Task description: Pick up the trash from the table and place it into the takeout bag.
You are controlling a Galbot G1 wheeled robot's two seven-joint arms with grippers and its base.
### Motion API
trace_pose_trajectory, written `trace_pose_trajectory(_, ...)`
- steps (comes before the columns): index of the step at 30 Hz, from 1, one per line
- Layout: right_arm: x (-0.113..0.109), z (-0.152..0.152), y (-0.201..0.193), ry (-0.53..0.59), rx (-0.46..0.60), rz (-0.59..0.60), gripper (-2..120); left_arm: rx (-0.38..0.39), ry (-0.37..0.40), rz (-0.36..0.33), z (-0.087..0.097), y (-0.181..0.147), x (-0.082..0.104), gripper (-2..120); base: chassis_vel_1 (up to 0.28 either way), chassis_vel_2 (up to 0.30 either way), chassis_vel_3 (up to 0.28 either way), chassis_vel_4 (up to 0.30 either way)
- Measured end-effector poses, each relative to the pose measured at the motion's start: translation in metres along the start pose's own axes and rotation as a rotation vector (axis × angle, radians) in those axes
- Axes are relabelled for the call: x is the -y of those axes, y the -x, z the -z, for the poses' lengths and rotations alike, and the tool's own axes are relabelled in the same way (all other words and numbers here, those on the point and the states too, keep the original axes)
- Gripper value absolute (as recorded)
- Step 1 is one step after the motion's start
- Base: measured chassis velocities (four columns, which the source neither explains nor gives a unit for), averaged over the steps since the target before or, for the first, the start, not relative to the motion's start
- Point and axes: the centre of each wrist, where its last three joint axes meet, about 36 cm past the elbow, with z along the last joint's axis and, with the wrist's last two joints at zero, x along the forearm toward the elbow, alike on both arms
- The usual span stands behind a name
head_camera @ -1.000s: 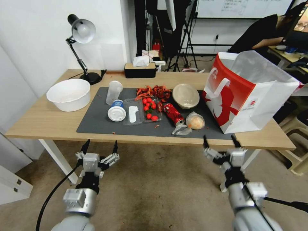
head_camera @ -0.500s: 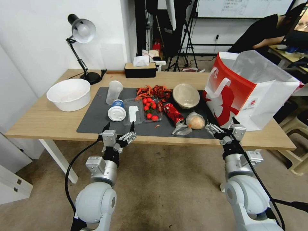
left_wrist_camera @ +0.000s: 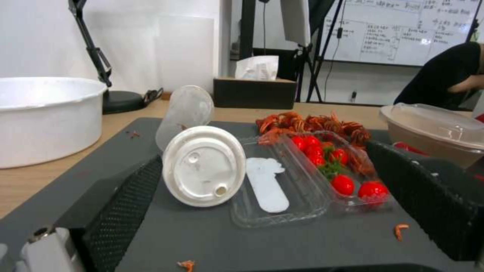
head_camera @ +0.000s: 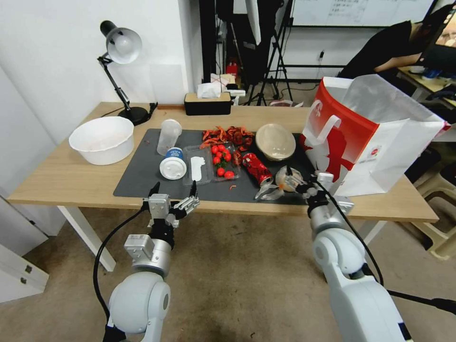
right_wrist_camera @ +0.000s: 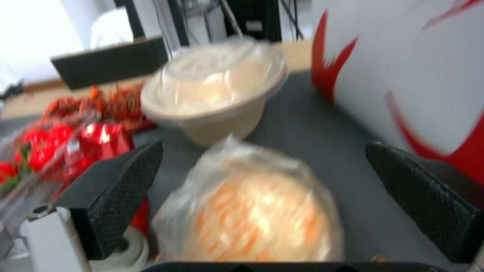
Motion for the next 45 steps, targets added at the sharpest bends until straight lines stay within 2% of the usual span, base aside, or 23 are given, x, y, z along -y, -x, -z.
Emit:
trace_pose_trajectory(7, -0.007, -0.007, 0.004, -0.033, -0.063, -0.024, 100, 0.008, 0.008, 0.008, -0.002, -0.001, -0.001, 100, 0.000, 0.000, 0.000, 0.000)
trace_pose_trajectory(10, -0.006, -0.008, 0.006, -0.044, -0.089, -0.036, 95, 0.011, 0.012, 0.010, -0.004, -0.001, -0.001, 100, 0.000, 0.000, 0.000, 0.000)
trace_pose_trajectory(13, -0.005, -0.010, 0.006, -0.047, -0.100, -0.039, 80, 0.015, 0.016, 0.010, -0.006, -0.001, -0.001, 100, 0.000, 0.000, 0.000, 0.000)
trace_pose_trajectory(14, -0.005, -0.010, 0.006, -0.047, -0.100, -0.039, 80, 0.015, 0.016, 0.010, -0.006, -0.001, -0.001, 100, 0.000, 0.000, 0.000, 0.000)
trace_pose_trajectory(16, -0.005, -0.011, 0.005, -0.048, -0.105, -0.039, 70, 0.018, 0.017, 0.009, -0.006, 0.000, -0.001, 100, 0.000, 0.000, 0.000, 0.000)
trace_pose_trajectory(18, -0.005, -0.012, 0.004, -0.048, -0.105, -0.038, 67, 0.018, 0.017, 0.009, -0.006, 0.000, -0.001, 100, 0.000, 0.000, 0.000, 0.000)
trace_pose_trajectory(20, -0.004, -0.012, 0.002, -0.049, -0.106, -0.037, 55, 0.017, 0.017, 0.009, -0.007, -0.001, -0.001, 100, 0.000, 0.000, 0.000, 0.000)
trace_pose_trajectory(21, -0.004, -0.012, 0.002, -0.049, -0.106, -0.037, 55, 0.017, 0.017, 0.009, -0.007, -0.001, -0.001, 100, 0.000, 0.000, 0.000, 0.000)
trace_pose_trajectory(25, -0.002, -0.010, 0.000, -0.057, -0.104, -0.035, 37, 0.019, 0.017, 0.014, -0.006, -0.001, -0.002, 100, 0.000, 0.000, 0.000, 0.000)
trace_pose_trajectory(26, -0.002, -0.010, 0.000, -0.057, -0.104, -0.035, 37, 0.019, 0.017, 0.014, -0.006, -0.001, -0.002, 100, 0.000, 0.000, 0.000, 0.000)
trace_pose_trajectory(29, -0.003, -0.005, -0.002, -0.051, -0.084, -0.027, 25, 0.023, 0.017, 0.012, -0.006, 0.001, -0.002, 100, 0.000, 0.000, 0.000, 0.000)
trace_pose_trajectory(30, -0.003, -0.005, -0.002, -0.051, -0.084, -0.027, 25, 0.023, 0.017, 0.012, -0.006, 0.001, -0.002, 100, 0.000, 0.000, 0.000, 0.000)
trace_pose_trajectory(33, -0.007, 0.008, -0.012, -0.015, -0.015, 0.030, 15, 0.023, 0.019, 0.007, -0.008, 0.002, 0.000, 100, 0.000, 0.000, 0.000, 0.000)
trace_pose_trajectory(34, -0.007, 0.008, -0.012, -0.015, -0.015, 0.030, 15, 0.023, 0.019, 0.007, -0.008, 0.002, 0.000, 100, 0.000, 0.000, 0.000, 0.000)
trace_pose_trajectory(36, -0.009, 0.018, -0.020, 0.016, 0.034, 0.082, 10, 0.024, 0.022, 0.007, -0.008, 0.001, 0.000, 100, 0.000, 0.000, 0.000, 0.000)
trace_pose_trajectory(38, -0.008, 0.038, -0.032, 0.069, 0.131, 0.171, 9, 0.024, 0.025, 0.007, -0.009, 0.001, 0.000, 100, 0.000, 0.000, 0.000, 0.000)
trace_pose_trajectory(39, -0.008, 0.038, -0.032, 0.069, 0.131, 0.171, 9, 0.024, 0.025, 0.007, -0.009, 0.001, 0.000, 100, 0.000, 0.000, 0.000, 0.000)
trace_pose_trajectory(41, -0.006, 0.055, -0.039, 0.091, 0.198, 0.218, 9, 0.024, 0.027, 0.008, -0.010, 0.000, 0.000, 100, 0.000, 0.000, 0.000, 0.000)
trace_pose_trajectory(43, 0.002, 0.088, -0.048, 0.109, 0.305, 0.269, 9, 0.026, 0.031, 0.008, -0.010, -0.002, 0.001, 100, 0.000, 0.000, 0.000, 0.000)
trace_pose_trajectory(44, 0.002, 0.088, -0.048, 0.109, 0.305, 0.269, 9, 0.026, 0.031, 0.008, -0.010, -0.002, 0.001, 100, 0.000, 0.000, 0.000, 0.000)
trace_pose_trajectory(45, 0.005, 0.102, -0.052, 0.113, 0.346, 0.286, 9, 0.027, 0.033, 0.008, -0.010, -0.003, 0.001, 100, 0.000, 0.000, 0.000, 0.000)
